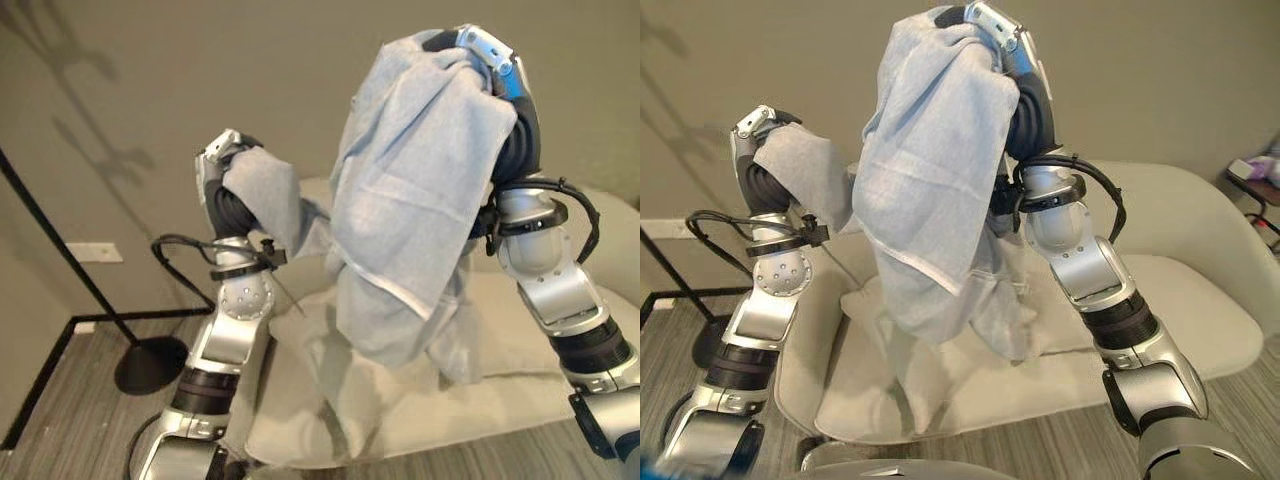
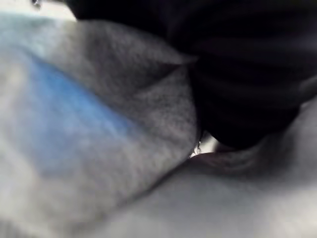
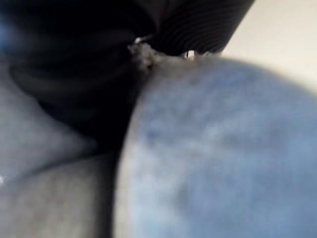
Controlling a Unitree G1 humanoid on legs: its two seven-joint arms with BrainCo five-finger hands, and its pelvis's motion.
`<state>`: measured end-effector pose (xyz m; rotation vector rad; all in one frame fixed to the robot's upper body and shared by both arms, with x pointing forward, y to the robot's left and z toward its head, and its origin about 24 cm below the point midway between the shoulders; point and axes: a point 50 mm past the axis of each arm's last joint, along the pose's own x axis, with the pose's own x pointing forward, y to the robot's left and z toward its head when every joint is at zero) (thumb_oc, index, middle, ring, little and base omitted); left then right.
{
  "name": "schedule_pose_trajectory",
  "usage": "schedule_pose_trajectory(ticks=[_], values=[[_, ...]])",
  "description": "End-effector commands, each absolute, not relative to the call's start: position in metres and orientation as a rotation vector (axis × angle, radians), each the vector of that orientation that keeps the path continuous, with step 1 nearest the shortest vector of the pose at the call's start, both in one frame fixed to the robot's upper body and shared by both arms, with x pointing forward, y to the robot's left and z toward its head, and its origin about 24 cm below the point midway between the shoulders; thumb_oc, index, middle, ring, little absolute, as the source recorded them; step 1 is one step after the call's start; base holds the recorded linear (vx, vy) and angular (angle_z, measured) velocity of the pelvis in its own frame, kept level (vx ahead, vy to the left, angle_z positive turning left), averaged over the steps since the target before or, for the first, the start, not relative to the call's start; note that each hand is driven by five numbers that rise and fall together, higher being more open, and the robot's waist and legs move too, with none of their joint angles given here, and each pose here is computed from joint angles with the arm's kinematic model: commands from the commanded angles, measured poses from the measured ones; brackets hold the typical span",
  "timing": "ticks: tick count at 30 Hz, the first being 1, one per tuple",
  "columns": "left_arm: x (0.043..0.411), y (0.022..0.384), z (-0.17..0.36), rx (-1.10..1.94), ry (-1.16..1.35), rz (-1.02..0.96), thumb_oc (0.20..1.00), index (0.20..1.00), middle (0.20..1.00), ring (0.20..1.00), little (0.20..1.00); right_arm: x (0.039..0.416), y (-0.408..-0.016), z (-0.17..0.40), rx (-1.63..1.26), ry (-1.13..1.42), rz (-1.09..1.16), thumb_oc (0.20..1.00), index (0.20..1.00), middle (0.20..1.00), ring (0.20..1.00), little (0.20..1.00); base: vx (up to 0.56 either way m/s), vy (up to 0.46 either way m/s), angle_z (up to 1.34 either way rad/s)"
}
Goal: Hang the clothes on the sofa on the clothes rack.
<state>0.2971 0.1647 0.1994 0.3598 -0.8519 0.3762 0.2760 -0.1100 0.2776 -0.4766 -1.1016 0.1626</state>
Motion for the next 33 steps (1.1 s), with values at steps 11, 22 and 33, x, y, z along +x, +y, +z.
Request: schedule_pose_trajectory(ticks=[11,22,33], values=[[0.281,0.176,0.225,0.457,-1.015,0.361,0.200,0.200,0.200,0.200,0.200,0.266,-0.129,0.291,-0.393,-1.164,0.024,0.200,0.200,0.200,0.200,0.200,0.12,0.627,0.11],[0.252,0.217,0.209,0.611,-0.973,0.575,0.200,0.200,0.200,0.200,0.200,0.263,-0.155,0.278,-0.425,-1.115,-0.087,0.200,0.200,0.200,0.200,0.200,0.17,0.419,0.09],[0.240,0.226,0.180,0.630,-0.840,0.565,0.200,0.200,0.200,0.200,0.200,0.255,-0.168,0.275,-0.474,-1.130,-0.100,0.200,0.200,0.200,0.200,0.200,0.09,0.033,0.31]])
